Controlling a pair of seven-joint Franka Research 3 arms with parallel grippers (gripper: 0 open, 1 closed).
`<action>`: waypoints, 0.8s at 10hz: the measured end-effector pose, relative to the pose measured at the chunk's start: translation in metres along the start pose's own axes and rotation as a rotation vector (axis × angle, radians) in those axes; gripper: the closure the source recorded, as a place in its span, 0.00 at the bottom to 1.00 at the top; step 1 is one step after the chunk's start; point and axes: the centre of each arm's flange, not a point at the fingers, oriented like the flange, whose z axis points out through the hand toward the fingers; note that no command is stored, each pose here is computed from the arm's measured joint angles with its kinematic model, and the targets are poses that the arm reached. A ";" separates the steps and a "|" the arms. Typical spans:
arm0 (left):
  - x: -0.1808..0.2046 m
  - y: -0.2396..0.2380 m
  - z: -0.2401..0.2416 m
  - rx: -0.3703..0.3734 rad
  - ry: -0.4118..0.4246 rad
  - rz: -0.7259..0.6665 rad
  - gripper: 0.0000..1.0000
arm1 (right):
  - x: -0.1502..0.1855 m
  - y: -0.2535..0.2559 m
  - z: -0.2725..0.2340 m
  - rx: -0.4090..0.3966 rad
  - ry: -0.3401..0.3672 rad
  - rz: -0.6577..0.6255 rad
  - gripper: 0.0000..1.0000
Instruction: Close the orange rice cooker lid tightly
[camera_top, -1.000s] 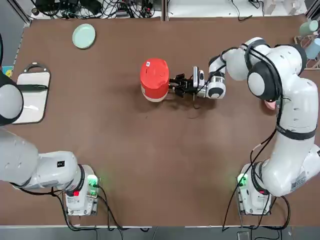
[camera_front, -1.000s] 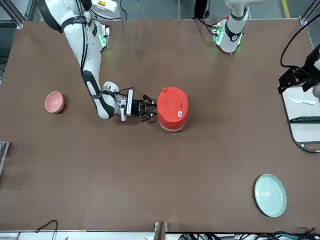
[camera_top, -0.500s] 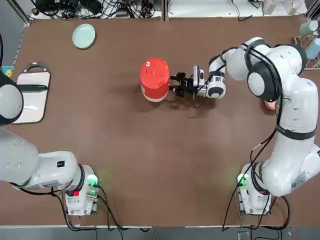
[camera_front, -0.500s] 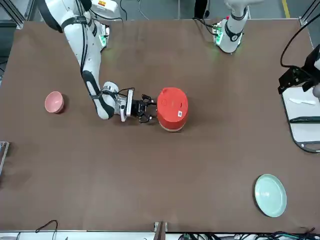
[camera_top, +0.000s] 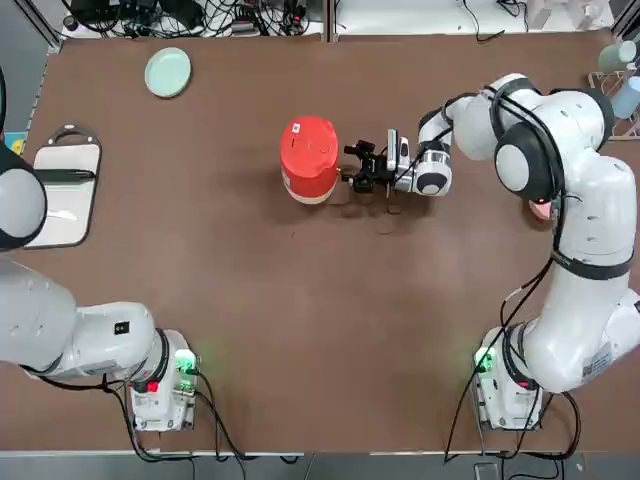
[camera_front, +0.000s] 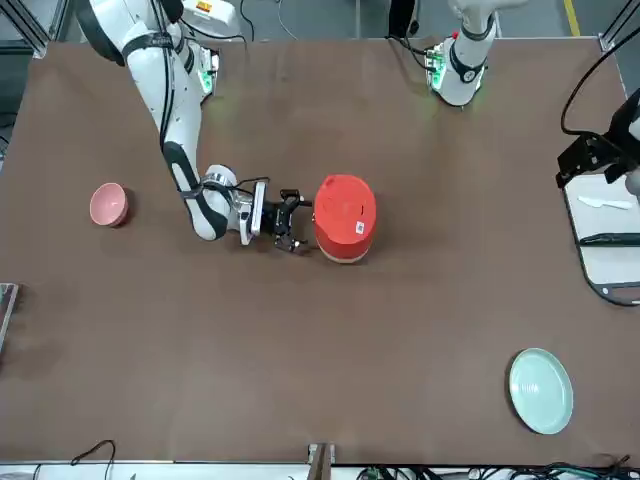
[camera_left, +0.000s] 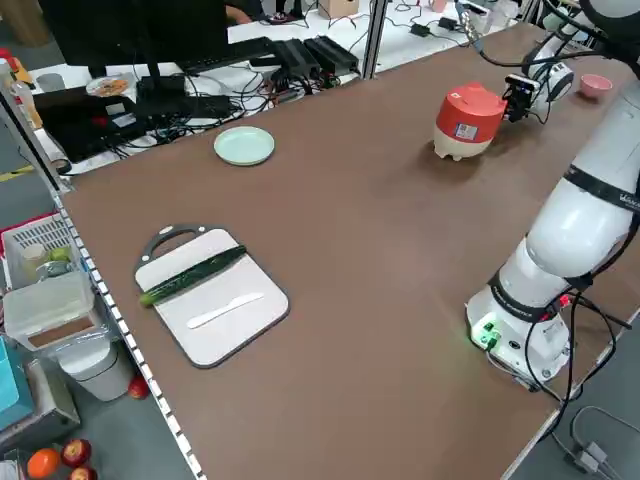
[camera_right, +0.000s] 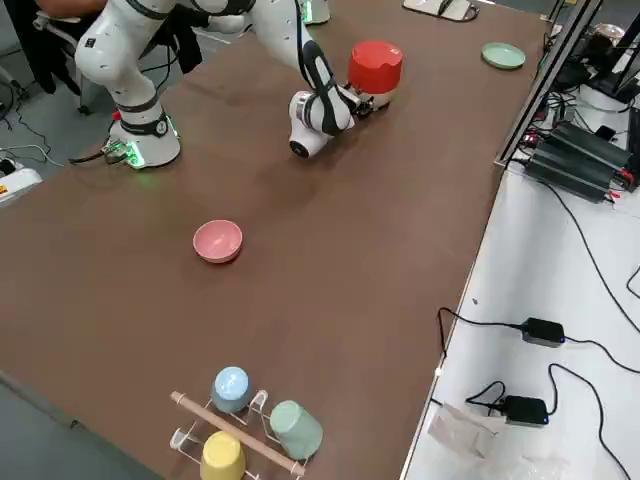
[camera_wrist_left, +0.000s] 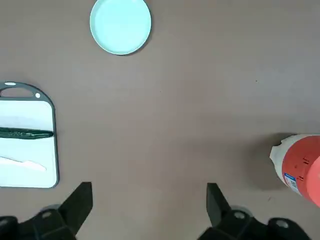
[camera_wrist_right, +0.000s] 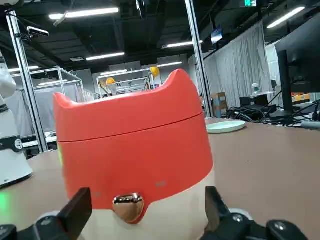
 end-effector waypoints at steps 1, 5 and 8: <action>0.000 0.000 0.000 0.000 0.000 0.000 0.00 | 0.003 0.006 -0.002 -0.009 0.004 -0.001 0.00; 0.000 -0.006 -0.001 0.000 0.001 -0.010 0.00 | 0.029 0.057 -0.033 0.014 -0.017 -0.030 0.00; 0.001 -0.009 -0.001 0.001 0.001 -0.016 0.00 | 0.069 0.115 -0.089 0.090 -0.167 0.035 0.00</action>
